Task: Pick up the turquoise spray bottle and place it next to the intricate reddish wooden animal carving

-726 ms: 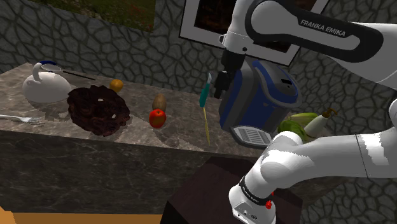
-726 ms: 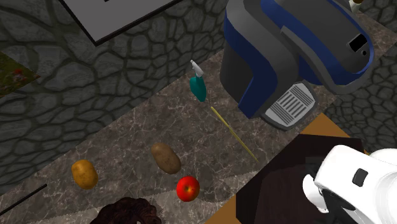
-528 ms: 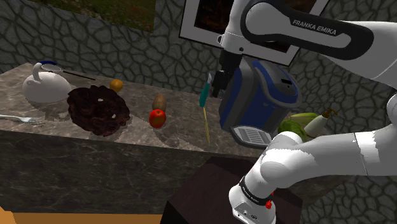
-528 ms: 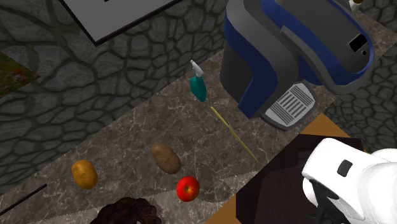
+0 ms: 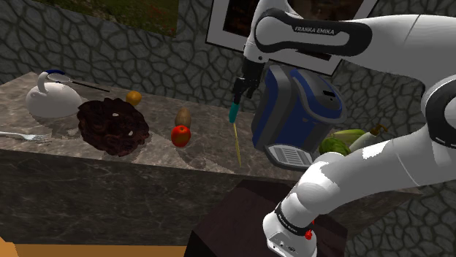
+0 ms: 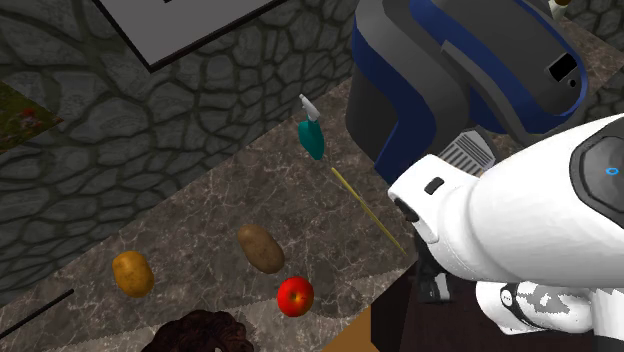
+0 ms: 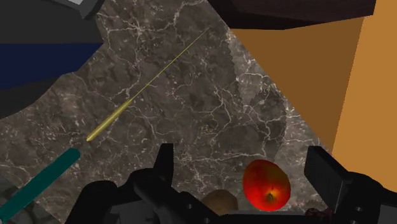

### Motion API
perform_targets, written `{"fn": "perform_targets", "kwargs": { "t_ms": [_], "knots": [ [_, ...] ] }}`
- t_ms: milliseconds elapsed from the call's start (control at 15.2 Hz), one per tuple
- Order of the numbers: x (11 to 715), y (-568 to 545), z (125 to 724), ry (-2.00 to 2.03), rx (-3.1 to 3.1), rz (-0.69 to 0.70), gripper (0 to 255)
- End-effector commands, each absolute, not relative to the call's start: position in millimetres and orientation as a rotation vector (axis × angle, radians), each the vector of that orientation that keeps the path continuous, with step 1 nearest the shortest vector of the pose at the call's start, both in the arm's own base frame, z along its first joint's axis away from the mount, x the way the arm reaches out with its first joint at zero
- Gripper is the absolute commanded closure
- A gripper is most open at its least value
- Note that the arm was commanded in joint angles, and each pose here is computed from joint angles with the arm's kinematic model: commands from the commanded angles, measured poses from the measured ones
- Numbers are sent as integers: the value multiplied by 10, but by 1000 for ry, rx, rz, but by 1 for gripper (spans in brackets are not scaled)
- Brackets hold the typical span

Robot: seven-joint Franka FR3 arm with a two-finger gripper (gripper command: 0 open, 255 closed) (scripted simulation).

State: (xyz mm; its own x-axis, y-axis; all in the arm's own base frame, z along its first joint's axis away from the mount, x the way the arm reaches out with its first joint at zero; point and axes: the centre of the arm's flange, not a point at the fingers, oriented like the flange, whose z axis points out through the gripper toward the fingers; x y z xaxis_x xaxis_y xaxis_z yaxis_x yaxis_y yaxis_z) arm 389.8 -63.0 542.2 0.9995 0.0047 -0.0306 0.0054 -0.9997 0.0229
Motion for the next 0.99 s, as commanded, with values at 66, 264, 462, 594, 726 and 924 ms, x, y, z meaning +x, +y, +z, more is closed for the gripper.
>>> {"fn": "perform_targets", "kwargs": {
  "t_ms": [66,264,462,594,726,924],
  "knots": [
    [4119,-884,5304,-78,3108,-33,0],
    [4345,-1167,5192,-163,3095,-19,0],
    [4557,-1462,5085,-246,3081,-6,0],
    [4690,-1665,5017,-301,3069,3,0],
    [4816,-1874,4950,-357,3057,12,0],
    [4991,-2196,4854,-439,3037,25,0]
  ]
}}
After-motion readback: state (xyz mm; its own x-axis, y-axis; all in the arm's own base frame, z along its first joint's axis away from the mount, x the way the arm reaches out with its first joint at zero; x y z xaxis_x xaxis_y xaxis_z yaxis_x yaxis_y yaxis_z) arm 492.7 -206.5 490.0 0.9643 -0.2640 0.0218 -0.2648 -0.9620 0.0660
